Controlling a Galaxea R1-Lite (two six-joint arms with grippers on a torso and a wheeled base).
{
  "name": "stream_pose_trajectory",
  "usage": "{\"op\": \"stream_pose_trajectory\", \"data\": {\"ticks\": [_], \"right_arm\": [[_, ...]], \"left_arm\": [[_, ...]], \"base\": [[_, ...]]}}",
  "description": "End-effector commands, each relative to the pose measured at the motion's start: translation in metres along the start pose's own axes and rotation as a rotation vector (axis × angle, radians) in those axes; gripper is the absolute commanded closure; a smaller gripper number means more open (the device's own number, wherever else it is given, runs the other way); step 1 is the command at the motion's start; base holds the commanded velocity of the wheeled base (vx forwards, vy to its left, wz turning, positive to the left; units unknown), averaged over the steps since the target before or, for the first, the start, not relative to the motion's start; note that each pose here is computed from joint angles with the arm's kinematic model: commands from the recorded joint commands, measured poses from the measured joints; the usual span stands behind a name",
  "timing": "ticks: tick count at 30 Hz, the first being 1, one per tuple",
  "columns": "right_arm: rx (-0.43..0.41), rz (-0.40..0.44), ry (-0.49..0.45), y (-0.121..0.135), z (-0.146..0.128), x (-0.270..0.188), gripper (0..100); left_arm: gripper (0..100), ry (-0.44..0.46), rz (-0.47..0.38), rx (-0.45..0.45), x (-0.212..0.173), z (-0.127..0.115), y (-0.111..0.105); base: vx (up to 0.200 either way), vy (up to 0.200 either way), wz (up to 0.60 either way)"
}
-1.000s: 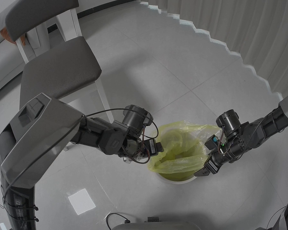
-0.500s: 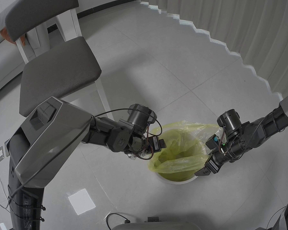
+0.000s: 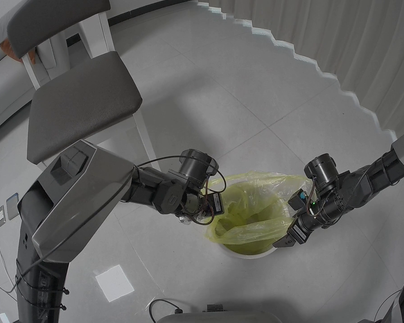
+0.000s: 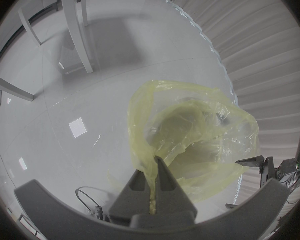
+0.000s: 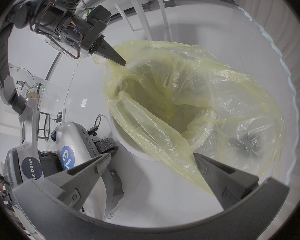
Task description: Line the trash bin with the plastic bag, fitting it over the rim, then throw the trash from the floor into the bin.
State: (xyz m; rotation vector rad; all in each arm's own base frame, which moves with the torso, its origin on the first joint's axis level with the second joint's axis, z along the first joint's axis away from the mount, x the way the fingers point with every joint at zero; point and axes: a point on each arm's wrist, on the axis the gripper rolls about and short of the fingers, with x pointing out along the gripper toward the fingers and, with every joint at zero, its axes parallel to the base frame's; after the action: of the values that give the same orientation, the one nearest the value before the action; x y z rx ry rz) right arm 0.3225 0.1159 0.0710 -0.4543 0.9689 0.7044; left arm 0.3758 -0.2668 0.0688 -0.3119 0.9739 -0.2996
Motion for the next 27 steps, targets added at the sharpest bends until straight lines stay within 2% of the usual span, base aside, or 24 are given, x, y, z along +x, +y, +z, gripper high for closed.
{"op": "stream_pose_trajectory", "data": {"ticks": [1, 5, 6, 15, 27], "right_arm": [[0.000, 0.005, 0.007, 0.001, -0.001, 0.002, 0], [-0.013, 0.011, 0.021, 0.002, -0.005, 0.005, 0], [-0.017, 0.013, 0.023, 0.002, -0.006, 0.005, 100], [-0.021, 0.018, 0.043, 0.002, -0.012, 0.010, 100], [-0.044, 0.030, 0.094, 0.004, -0.042, 0.004, 100]], "left_arm": [[100, -0.006, 0.003, -0.007, -0.004, 0.002, 0.001], [100, -0.017, 0.010, -0.013, -0.006, 0.005, 0.003], [100, -0.018, 0.011, -0.014, -0.007, 0.005, 0.003], [100, -0.011, 0.033, -0.029, -0.007, 0.009, 0.013], [100, 0.104, 0.112, -0.038, -0.022, -0.001, 0.022]], "base": [[0.000, 0.000, 0.00], [0.000, 0.000, 0.00], [0.000, 0.000, 0.00], [0.000, 0.000, 0.00], [0.000, 0.000, 0.00]]}}
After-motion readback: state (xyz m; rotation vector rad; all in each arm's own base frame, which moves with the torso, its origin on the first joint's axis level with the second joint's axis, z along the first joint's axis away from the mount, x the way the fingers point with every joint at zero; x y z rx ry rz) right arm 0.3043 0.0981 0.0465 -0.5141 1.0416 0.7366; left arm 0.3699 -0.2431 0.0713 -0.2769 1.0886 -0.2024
